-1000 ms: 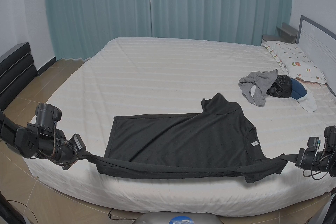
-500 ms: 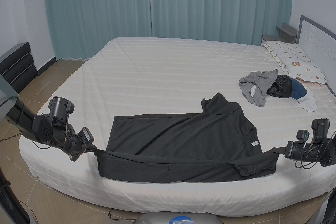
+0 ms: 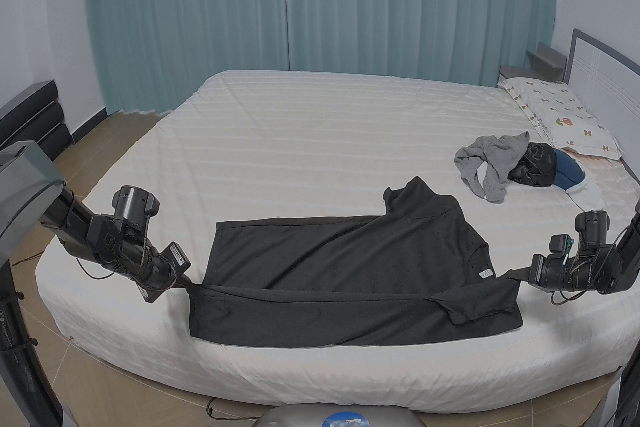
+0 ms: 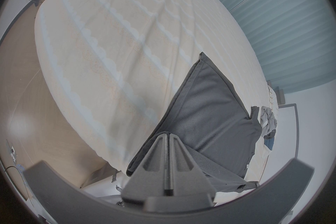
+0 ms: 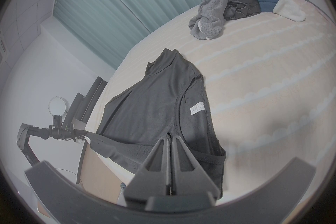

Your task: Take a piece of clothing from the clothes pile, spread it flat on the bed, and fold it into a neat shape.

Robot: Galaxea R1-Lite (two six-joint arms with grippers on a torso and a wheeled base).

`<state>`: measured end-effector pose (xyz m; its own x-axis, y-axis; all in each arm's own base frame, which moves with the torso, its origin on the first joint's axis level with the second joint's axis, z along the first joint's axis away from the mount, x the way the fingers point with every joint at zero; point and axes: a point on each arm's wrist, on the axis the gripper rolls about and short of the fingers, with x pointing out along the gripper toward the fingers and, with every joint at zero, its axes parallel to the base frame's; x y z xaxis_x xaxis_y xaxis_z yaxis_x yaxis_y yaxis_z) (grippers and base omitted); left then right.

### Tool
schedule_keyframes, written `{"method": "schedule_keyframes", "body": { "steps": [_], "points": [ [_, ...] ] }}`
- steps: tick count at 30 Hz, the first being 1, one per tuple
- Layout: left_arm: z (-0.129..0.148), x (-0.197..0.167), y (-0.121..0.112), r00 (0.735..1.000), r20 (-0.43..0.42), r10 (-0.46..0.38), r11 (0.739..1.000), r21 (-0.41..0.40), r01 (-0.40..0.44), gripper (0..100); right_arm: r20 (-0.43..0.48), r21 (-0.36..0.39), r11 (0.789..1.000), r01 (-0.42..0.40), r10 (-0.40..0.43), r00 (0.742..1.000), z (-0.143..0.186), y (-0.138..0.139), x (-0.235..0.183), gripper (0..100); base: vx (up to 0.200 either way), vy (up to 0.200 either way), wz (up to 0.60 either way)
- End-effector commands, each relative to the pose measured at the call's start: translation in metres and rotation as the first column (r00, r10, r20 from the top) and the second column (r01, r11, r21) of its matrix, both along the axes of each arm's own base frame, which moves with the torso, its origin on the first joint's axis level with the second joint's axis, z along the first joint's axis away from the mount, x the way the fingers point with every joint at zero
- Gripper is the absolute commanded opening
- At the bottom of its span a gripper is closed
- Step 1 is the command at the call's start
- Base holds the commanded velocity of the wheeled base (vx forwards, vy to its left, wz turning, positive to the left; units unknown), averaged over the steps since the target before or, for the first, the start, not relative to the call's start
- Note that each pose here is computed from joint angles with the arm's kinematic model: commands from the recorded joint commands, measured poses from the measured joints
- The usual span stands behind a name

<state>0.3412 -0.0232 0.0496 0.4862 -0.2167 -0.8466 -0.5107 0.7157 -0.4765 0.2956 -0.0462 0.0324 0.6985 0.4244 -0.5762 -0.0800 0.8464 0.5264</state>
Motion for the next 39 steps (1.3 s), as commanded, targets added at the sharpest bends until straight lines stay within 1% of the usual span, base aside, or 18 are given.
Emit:
{"method": "schedule_keyframes", "body": {
  "steps": [1,6,9,20,25,26,28,32,39],
  "points": [
    [0.024,-0.012,0.002,1.000,0.014,-0.001,1.000,0.005,0.001,0,0.004,-0.001,1.000,-0.001,0.001,1.000,0.000,0.000,0.002,0,0.000,0.000,0.00],
    [0.044,-0.024,0.001,0.999,0.027,-0.034,0.999,0.023,0.033,0,0.006,-0.001,1.000,-0.001,0.001,1.000,0.000,0.000,0.003,0,0.000,0.000,0.00],
    [0.054,-0.028,0.002,0.998,0.044,-0.035,0.999,0.024,0.034,0,0.004,-0.001,1.000,-0.002,0.002,1.000,-0.001,0.000,0.003,0,0.000,0.000,0.00],
    [0.060,-0.033,-0.005,0.998,0.030,-0.057,0.998,0.025,0.057,0,-0.001,0.001,1.000,0.000,0.000,1.000,-0.004,-0.001,0.006,0,0.000,0.000,0.00],
    [0.054,-0.030,-0.006,0.998,0.015,-0.060,0.998,0.024,0.059,0,0.010,-0.001,1.000,0.000,0.000,1.000,-0.002,-0.002,0.009,0,0.000,0.000,0.00],
    [0.046,-0.025,-0.006,0.998,-0.007,-0.058,0.998,0.024,0.059,0,0.013,-0.001,1.000,0.000,0.000,1.000,-0.001,-0.002,0.010,0,0.000,0.000,0.00],
    [0.041,-0.021,-0.007,0.998,-0.018,-0.058,0.998,0.026,0.058,0,0.014,-0.003,1.000,0.001,-0.001,1.000,-0.001,-0.002,0.011,0,0.000,0.000,0.00],
    [0.021,-0.007,-0.008,0.996,-0.064,-0.056,0.998,0.026,0.058,0,0.011,-0.007,1.000,0.007,-0.007,1.000,-0.004,-0.003,0.016,0,0.000,0.000,0.00],
    [0.002,0.015,-0.009,0.995,-0.085,-0.050,0.998,0.026,0.052,0,-0.005,-0.031,0.999,0.008,-0.009,1.000,-0.015,0.002,0.029,0,0.000,0.000,0.00]
  ]
}}
